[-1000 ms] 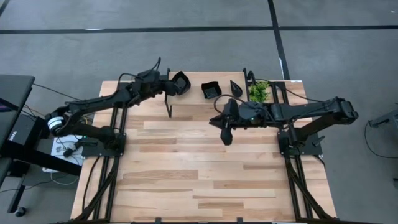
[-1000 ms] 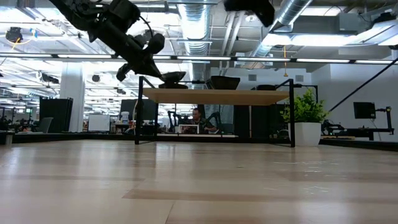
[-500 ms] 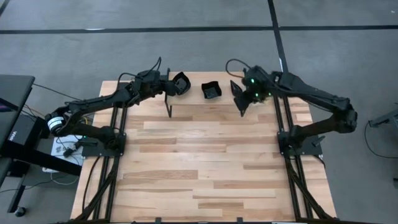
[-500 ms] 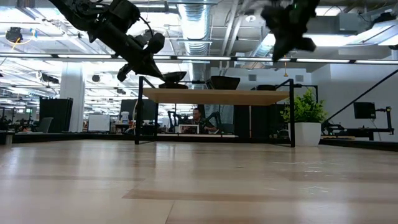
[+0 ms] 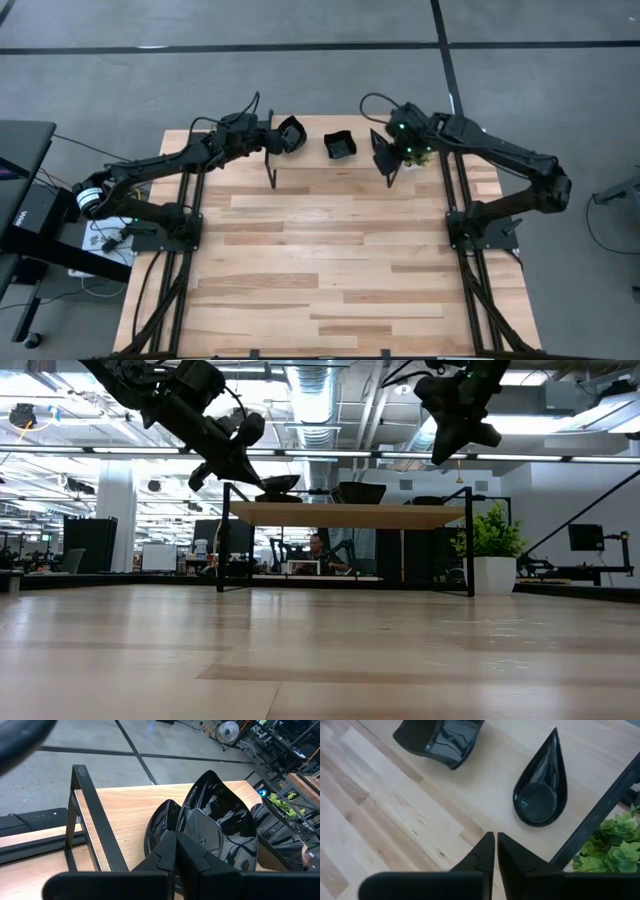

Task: Pick & Place Mini shaped plates
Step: Stack the black leaf shaped plate on top of the black leaf shaped plate on the shelf, then return to Home Position

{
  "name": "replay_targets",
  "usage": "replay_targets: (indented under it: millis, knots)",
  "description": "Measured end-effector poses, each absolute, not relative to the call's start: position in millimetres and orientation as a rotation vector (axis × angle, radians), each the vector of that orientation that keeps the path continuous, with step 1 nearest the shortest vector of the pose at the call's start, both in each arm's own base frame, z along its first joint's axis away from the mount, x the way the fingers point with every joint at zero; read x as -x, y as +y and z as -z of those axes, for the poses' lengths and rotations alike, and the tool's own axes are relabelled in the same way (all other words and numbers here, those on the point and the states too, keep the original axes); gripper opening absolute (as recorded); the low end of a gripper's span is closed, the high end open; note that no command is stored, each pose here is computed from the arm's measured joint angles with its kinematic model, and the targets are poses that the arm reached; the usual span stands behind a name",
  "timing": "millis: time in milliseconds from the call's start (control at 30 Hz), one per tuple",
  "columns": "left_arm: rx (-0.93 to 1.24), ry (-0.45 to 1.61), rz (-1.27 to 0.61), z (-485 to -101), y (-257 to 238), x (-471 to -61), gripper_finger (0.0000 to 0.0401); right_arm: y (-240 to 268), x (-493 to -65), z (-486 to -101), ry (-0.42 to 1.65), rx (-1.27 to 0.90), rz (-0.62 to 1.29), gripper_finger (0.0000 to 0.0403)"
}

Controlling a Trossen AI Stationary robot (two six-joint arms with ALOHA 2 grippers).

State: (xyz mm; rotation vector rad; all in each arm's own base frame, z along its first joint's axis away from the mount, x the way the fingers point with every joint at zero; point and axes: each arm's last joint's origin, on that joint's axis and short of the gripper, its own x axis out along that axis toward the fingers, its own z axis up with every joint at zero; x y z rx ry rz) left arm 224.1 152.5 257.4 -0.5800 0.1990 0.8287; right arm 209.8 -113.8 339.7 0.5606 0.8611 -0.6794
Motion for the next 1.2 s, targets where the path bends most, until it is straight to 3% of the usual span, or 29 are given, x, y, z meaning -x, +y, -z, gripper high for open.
replay_targets:
  millis: [200, 633, 1000, 1200]
  knots:
    - [0.58, 0.199, -0.829, -257.4, 152.5, -224.1, 0.0011, -114.1, -209.6, -339.7, 0.861, -0.56, 0.683, 0.0018]
    - [0.58, 0.199, -0.827, -257.4, 152.4, -224.2, 0.0071, -112.4, -210.6, -339.7, 0.863, -0.552, 0.68, 0.0023]
    - [0.426, 0.164, -0.755, -282.1, 140.7, -211.6, 0.0071, -102.6, -217.4, -342.6, 0.839, -0.451, 0.693, 0.0022]
    - [0.365, 0.135, -0.656, -297.8, 119.8, -198.4, 0.007, -82.1, -219.9, -358.1, 0.713, -0.357, 0.688, 0.0021]
